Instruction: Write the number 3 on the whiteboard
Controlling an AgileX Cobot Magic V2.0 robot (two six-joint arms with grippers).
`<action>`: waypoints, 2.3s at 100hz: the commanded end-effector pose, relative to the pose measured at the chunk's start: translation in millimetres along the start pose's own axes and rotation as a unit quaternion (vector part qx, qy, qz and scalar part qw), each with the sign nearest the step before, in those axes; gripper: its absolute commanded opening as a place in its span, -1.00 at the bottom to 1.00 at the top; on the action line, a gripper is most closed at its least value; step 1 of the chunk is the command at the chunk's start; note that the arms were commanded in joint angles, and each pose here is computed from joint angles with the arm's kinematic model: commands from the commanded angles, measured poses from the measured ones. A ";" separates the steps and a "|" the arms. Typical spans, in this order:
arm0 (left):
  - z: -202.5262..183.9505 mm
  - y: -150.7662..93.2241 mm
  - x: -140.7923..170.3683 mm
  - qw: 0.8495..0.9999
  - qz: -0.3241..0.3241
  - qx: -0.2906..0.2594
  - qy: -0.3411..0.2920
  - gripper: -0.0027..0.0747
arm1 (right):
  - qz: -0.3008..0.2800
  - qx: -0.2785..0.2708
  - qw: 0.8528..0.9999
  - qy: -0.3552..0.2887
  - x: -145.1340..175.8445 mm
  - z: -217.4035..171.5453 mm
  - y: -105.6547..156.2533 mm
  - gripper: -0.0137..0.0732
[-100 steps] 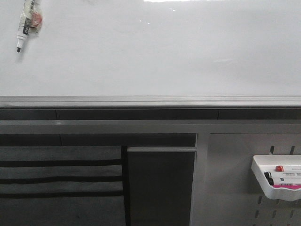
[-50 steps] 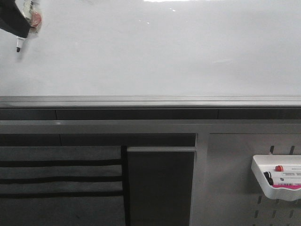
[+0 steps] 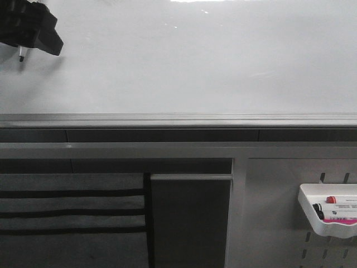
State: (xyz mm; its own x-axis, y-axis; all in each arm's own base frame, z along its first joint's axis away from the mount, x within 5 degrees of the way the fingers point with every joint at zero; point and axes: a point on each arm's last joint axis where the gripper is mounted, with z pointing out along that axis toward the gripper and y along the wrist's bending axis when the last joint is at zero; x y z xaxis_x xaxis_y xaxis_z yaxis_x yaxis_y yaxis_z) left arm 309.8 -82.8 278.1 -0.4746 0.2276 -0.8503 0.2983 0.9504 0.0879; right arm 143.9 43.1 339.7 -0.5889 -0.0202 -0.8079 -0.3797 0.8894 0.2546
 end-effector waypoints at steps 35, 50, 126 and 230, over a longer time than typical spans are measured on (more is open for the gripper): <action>-5.4 17.6 -20.6 0.997 -0.017 -0.024 -0.072 0.29 | -0.003 -0.001 0.999 -0.040 -13.0 -6.5 2.9 0.19; -5.3 10.3 -21.9 0.997 -0.011 -0.014 -0.075 -0.17 | -0.003 -0.001 0.999 -0.040 -13.0 -6.5 2.9 0.19; -91.2 -19.5 -27.8 0.986 0.124 0.067 0.087 -0.98 | -0.069 -0.051 0.996 0.017 -33.5 -12.7 14.4 0.19; -136.3 -105.5 -14.3 0.845 0.321 0.422 0.071 -0.98 | -0.403 -0.311 0.850 0.137 -90.8 93.9 150.7 0.18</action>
State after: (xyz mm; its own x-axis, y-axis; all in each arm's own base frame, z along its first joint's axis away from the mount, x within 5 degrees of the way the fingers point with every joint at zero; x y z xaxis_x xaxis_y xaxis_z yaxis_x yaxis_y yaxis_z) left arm 176.8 -154.1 332.7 -0.0963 0.7759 -0.6235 0.9900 0.1395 0.0207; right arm 210.6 218.4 381.3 -0.1214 -0.7271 -0.6757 -0.9892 0.1451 0.0216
